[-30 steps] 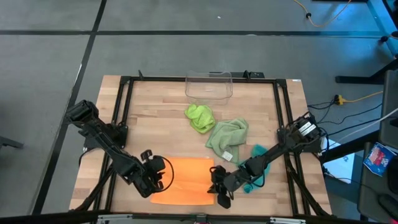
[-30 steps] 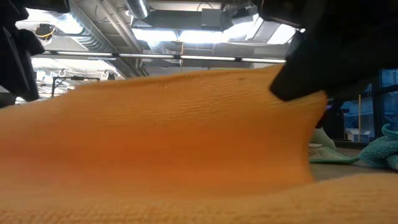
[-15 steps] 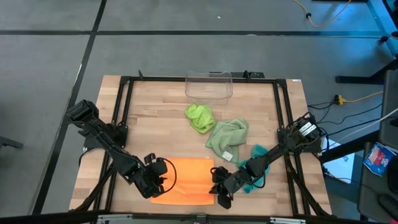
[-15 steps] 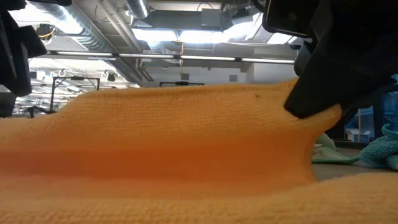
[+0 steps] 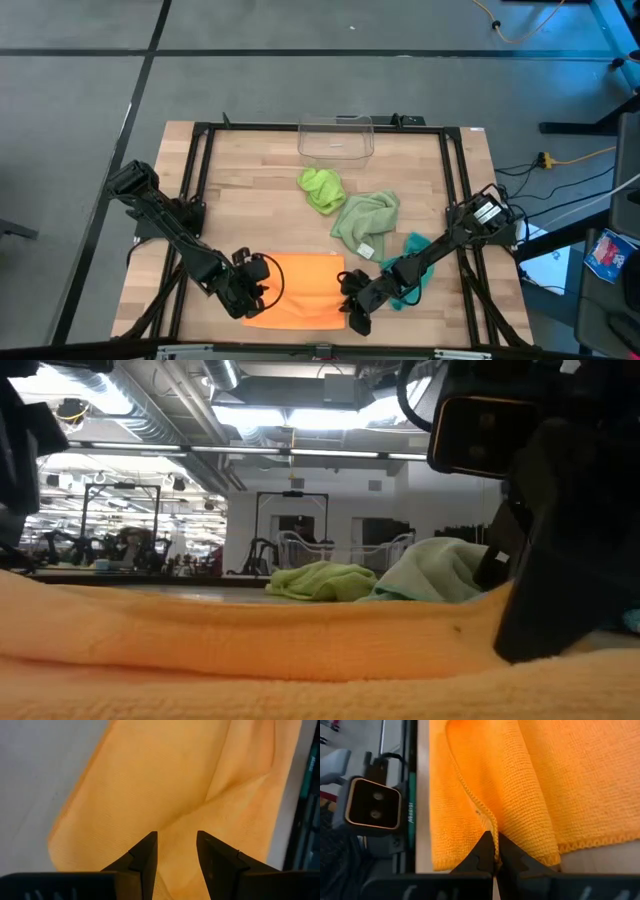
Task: Fold microfiber towels
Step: Fold the orange microfiber towel
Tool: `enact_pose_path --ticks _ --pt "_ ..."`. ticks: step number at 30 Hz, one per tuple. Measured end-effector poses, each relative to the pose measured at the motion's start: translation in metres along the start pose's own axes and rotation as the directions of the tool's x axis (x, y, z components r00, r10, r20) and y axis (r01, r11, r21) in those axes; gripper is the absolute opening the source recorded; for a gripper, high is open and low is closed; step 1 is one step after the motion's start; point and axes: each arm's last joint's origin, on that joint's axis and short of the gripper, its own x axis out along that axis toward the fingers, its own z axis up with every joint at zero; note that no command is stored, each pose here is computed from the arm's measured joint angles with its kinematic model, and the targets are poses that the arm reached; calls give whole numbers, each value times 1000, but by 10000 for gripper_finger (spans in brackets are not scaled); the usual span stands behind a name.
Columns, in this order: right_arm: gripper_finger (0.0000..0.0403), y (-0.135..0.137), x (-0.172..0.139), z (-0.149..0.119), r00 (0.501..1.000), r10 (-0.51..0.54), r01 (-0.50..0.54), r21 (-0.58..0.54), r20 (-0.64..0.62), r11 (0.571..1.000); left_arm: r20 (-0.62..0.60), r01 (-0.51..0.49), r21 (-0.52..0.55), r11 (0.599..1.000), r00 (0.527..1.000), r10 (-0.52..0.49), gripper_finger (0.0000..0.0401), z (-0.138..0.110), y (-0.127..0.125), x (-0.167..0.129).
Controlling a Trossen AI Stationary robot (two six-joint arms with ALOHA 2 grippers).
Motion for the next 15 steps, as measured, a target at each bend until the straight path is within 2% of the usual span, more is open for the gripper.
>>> enact_pose_path --ticks 8,15 --pt "4 0 0 0 1000 -2 2 20 -4 1000 -60 80 -89 993 994 -86 129 -15 7 14" --pt "4 0 0 0 1000 -3 3 20 -5 1000 -74 57 -168 984 995 -71 129 -21 16 21"
